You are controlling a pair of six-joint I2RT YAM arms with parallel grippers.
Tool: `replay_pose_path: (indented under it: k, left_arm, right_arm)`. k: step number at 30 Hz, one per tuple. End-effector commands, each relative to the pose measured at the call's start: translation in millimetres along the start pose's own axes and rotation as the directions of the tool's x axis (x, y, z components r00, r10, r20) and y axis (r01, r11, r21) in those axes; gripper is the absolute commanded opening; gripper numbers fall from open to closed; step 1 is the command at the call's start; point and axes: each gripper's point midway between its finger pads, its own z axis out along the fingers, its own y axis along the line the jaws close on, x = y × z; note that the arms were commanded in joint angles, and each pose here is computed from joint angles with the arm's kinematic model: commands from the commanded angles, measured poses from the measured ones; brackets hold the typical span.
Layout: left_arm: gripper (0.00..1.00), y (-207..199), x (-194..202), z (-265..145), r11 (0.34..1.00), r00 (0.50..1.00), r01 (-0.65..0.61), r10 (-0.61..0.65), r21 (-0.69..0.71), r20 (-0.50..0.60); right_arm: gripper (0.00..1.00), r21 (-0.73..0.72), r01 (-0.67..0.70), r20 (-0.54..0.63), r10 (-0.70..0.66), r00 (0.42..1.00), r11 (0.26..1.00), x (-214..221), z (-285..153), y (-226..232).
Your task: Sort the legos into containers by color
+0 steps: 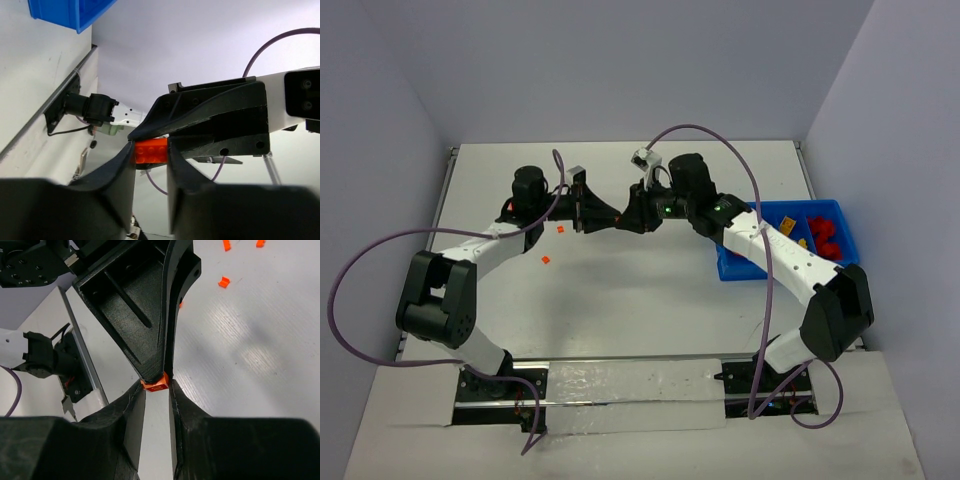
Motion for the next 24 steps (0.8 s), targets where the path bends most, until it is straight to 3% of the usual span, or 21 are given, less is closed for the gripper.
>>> replay_pose_path:
  k: [1, 3, 5, 7, 10, 12, 14, 17, 18, 21, 24]
  left_arm:
    - [0.56, -3.0, -3.1, -9.8, 0.990, 0.989, -0.143, 0.143, 0.002, 0.039]
    - [0.84, -2.5, -19.5, -23.4, 0.987, 0.982, -0.154, 0.157, -0.036, 0.104]
    - [0.98, -0.8, -38.0, -38.1, 0.975, 0.961, -0.199, 0.213, -0.098, 0.174]
    - [0.99, -8.1, -68.2, -63.0, 0.929, 0.894, -0.314, 0.359, -0.196, 0.269]
    - [0.99, -0.3, -100.9, -98.0, 0.827, 0.792, -0.364, 0.517, -0.428, 0.326]
    - [0.99, 2.5, -115.0, -121.4, 0.708, 0.693, -0.379, 0.644, -0.596, 0.323]
    - [0.99, 2.8, -124.3, -140.9, 0.603, 0.585, -0.381, 0.744, -0.701, 0.322]
    - [0.99, -11.7, -129.9, -175.2, 0.443, 0.376, -0.347, 0.873, -0.827, 0.310]
    - [0.99, -12.7, -131.1, -181.4, 0.407, 0.337, -0.338, 0.894, -0.849, 0.295]
    - [0.99, -1.8, -135.0, -197.0, 0.338, 0.326, -0.275, 0.913, -0.900, 0.244]
    - [0.99, 20.5, -133.6, -202.8, 0.272, 0.382, -0.261, 0.910, -0.926, 0.160]
  right_arm:
    - [0.03, 0.008, 0.051, 0.082, -0.051, 0.995, 0.999, -25.3, -11.8, 5.2]
    - [0.01, 0.029, 0.041, 0.069, -0.043, 0.997, 0.999, -19.9, -19.0, -4.2]
    - [0.00, 0.068, 0.032, 0.058, -0.036, 0.998, 0.997, -13.9, -32.9, -18.6]
    - [0.00, 0.123, 0.058, 0.059, -0.066, 0.996, 0.991, -12.6, -54.4, -35.5]
    - [0.00, 0.253, 0.083, -0.001, -0.085, 0.996, 0.964, 6.2, -87.1, -73.1]
    - [0.00, 0.405, 0.068, -0.078, -0.039, 0.996, 0.912, 27.5, -121.0, -114.3]
    - [0.00, 0.491, 0.061, -0.133, 0.006, 0.991, 0.869, 45.4, -144.1, -136.7]
    - [0.00, 0.618, 0.095, -0.242, 0.074, 0.967, 0.781, 76.2, -176.8, -174.0]
    - [0.00, 0.648, 0.098, -0.276, 0.113, 0.954, 0.756, 87.8, -186.1, -183.0]
    - [0.00, 0.688, 0.092, -0.361, 0.230, 0.904, 0.720, 119.8, -195.9, -201.9]
    - [0.00, 0.696, 0.085, -0.410, 0.297, 0.862, 0.713, 138.4, -194.1, -211.5]
